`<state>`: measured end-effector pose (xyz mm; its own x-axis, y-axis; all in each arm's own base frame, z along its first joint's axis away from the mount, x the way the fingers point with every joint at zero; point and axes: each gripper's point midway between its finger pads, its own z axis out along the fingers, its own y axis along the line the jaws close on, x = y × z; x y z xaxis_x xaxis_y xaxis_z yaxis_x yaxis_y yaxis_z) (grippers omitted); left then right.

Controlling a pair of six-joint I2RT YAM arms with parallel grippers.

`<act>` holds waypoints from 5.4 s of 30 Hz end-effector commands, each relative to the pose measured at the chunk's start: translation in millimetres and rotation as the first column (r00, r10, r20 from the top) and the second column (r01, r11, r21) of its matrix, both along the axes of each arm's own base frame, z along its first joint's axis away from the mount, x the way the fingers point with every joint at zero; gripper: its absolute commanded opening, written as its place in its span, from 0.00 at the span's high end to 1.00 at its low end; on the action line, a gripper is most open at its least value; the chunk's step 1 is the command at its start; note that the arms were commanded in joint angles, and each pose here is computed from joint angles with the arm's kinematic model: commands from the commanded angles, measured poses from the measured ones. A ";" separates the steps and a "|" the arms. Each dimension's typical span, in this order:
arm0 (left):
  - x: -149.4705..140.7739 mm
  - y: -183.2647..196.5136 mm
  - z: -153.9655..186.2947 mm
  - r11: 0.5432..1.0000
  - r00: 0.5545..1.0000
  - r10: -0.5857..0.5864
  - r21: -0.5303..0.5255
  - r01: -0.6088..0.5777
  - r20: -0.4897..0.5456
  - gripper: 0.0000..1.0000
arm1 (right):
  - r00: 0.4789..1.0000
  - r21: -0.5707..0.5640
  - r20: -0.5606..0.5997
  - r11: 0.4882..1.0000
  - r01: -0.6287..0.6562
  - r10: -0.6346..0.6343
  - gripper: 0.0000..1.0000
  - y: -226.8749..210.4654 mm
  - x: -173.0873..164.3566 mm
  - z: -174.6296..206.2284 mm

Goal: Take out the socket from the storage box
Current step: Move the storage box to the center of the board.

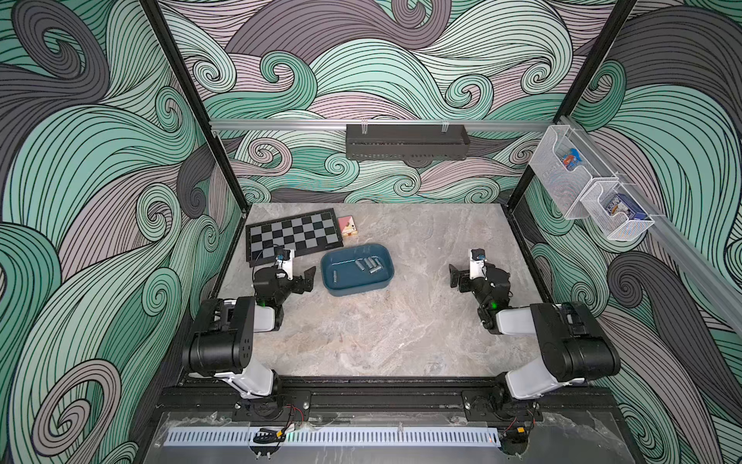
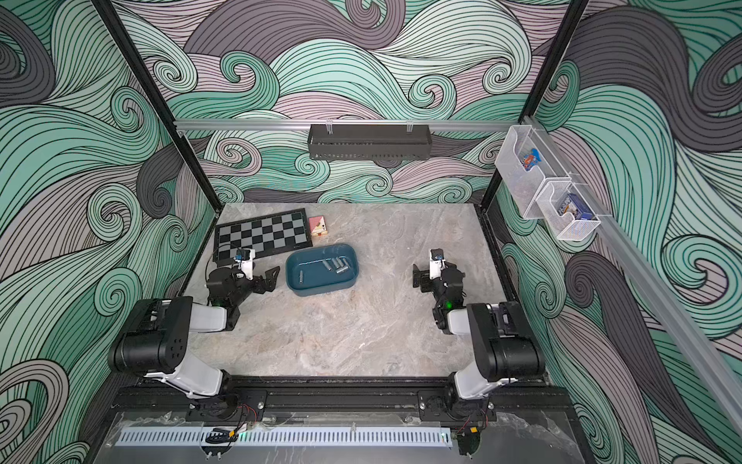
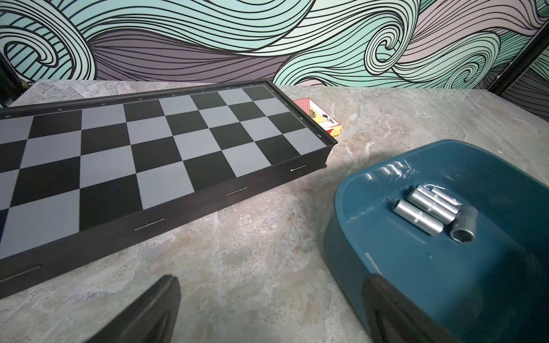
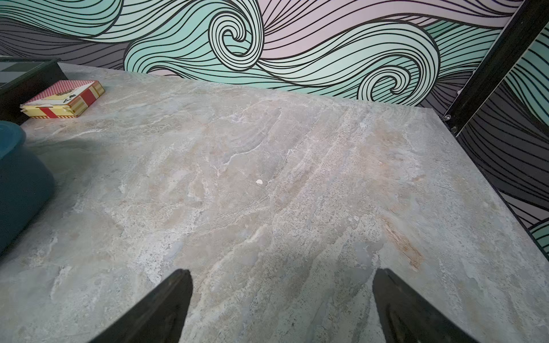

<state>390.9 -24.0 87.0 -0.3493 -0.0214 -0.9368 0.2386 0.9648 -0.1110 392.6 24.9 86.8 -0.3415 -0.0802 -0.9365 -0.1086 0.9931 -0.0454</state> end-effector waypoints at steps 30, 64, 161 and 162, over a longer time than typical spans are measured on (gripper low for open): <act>2.1 29.6 26.2 0.988 0.988 0.145 -0.054 -0.142 0.059 0.01 | 1.000 0.066 0.020 0.998 0.018 -0.019 0.02 -11.8 7.8 13.5; -73.7 -8.3 80.8 0.818 0.683 0.133 -0.309 -0.485 -0.718 0.24 | 0.935 0.348 -0.222 0.918 -0.190 0.277 0.14 108.6 -35.0 158.1; -88.4 -125.7 -15.3 0.998 0.374 0.069 0.066 -0.020 -0.925 1.00 | 0.478 0.034 -0.848 0.925 -0.378 0.227 0.66 276.6 -57.4 -21.2; -88.7 -125.5 -15.6 0.998 0.373 0.068 0.066 -0.019 -0.925 1.00 | 0.479 0.022 -0.851 0.927 -0.376 0.215 0.66 275.2 -56.2 -24.9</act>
<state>310.4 -156.1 68.7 -0.9977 -0.0505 -0.0442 -0.0390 0.9722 -0.2310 330.0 304.2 62.6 -0.8723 -0.4456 -0.2012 -0.4748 0.8703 0.1309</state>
